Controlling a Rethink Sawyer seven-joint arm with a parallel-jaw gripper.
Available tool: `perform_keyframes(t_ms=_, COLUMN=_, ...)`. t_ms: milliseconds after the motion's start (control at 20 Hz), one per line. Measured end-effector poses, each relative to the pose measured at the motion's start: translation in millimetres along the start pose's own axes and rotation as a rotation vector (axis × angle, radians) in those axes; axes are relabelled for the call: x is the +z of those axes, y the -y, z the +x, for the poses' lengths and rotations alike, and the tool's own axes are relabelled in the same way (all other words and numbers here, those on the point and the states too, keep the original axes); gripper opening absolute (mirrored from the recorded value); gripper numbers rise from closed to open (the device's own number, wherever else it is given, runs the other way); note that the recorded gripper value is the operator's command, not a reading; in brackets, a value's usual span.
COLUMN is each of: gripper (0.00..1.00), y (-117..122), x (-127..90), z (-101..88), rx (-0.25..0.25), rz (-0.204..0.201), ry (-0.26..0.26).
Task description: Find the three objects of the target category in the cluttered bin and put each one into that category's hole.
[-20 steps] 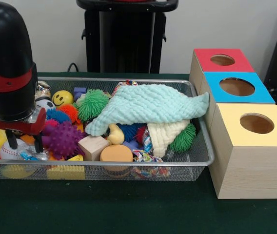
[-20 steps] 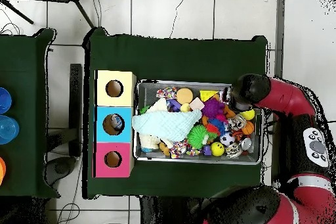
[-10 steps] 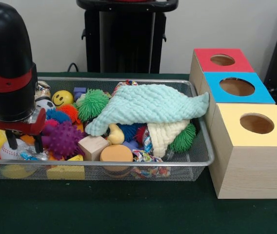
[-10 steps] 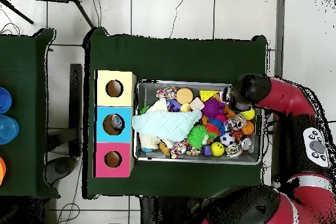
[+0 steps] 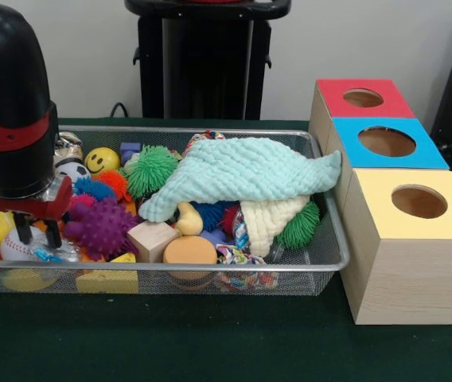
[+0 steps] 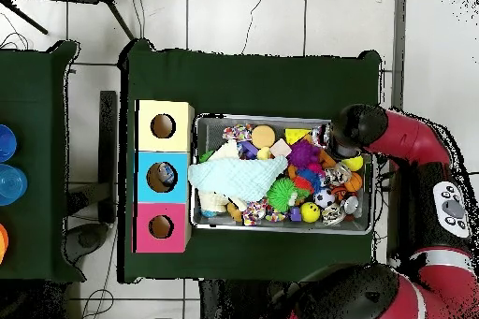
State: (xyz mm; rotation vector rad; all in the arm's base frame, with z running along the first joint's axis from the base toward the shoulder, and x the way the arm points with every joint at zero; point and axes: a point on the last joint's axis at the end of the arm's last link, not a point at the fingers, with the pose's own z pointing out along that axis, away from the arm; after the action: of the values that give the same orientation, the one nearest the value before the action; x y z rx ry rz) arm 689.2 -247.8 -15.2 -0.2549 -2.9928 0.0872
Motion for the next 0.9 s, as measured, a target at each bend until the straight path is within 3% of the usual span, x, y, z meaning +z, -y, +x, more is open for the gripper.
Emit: perform_keyframes(t_ms=900, gripper=0.0, y=0.6, x=0.4, z=-1.1, rx=0.002, rz=-0.001, ry=-0.008)
